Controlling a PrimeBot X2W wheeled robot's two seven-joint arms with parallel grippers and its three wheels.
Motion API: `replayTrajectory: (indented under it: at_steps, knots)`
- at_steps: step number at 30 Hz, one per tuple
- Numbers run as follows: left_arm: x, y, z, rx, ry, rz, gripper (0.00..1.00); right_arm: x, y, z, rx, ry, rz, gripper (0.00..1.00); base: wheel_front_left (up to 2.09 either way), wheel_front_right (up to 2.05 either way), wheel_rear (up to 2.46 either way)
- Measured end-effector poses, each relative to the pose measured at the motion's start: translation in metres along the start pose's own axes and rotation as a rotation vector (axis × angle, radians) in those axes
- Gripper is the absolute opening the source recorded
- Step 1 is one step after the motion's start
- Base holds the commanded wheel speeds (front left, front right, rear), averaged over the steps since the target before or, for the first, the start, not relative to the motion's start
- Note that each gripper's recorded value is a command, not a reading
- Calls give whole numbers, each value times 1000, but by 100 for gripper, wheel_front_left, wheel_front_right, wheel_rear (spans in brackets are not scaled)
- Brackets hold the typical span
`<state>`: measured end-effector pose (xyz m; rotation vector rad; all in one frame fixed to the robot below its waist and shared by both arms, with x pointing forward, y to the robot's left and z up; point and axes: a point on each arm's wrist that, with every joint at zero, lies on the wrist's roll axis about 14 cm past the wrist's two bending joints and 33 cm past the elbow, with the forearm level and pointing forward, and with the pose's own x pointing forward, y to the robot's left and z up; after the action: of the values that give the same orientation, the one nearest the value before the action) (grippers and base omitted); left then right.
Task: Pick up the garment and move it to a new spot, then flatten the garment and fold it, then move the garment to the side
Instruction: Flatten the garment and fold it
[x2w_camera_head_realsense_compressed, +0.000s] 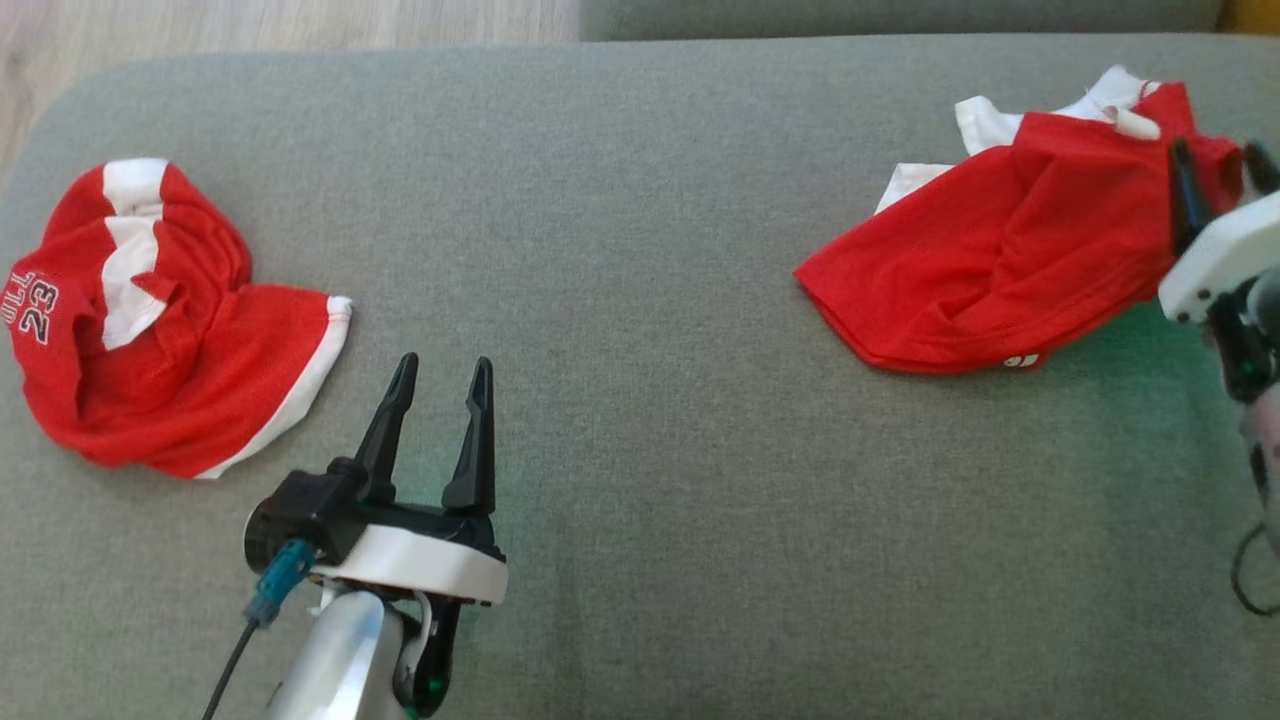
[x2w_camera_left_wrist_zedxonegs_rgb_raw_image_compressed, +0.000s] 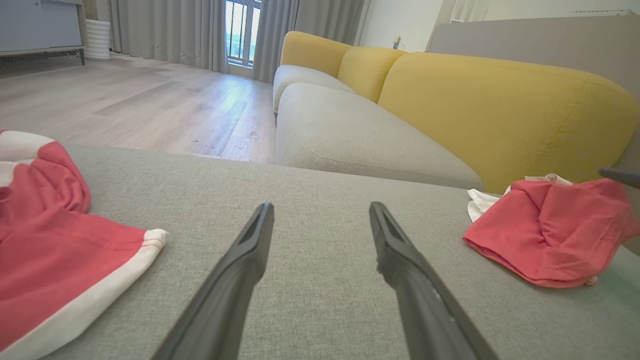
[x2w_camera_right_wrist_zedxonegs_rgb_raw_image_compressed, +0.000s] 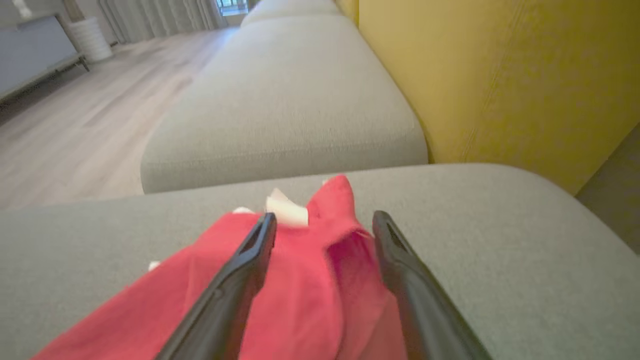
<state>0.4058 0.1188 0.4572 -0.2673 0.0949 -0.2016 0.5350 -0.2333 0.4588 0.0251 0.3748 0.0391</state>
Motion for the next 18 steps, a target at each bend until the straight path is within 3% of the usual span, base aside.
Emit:
replayTrajectory:
  at_steps: [7,11,14,18]
  knots:
    - [-2,-5,12,5,-33,-14,100,-12,35,65,-26,-290,68,100,0,0,0]
    - [-5,-10,25,11,-72,-26,100,-42,71,100,19,-473,143,100,0,0,0]
    - [-10,-14,26,9,-79,-34,100,-63,93,79,67,-490,188,100,0,0,0]
    - [-14,-16,26,7,-81,-36,100,-88,113,15,92,-401,216,100,0,0,0]
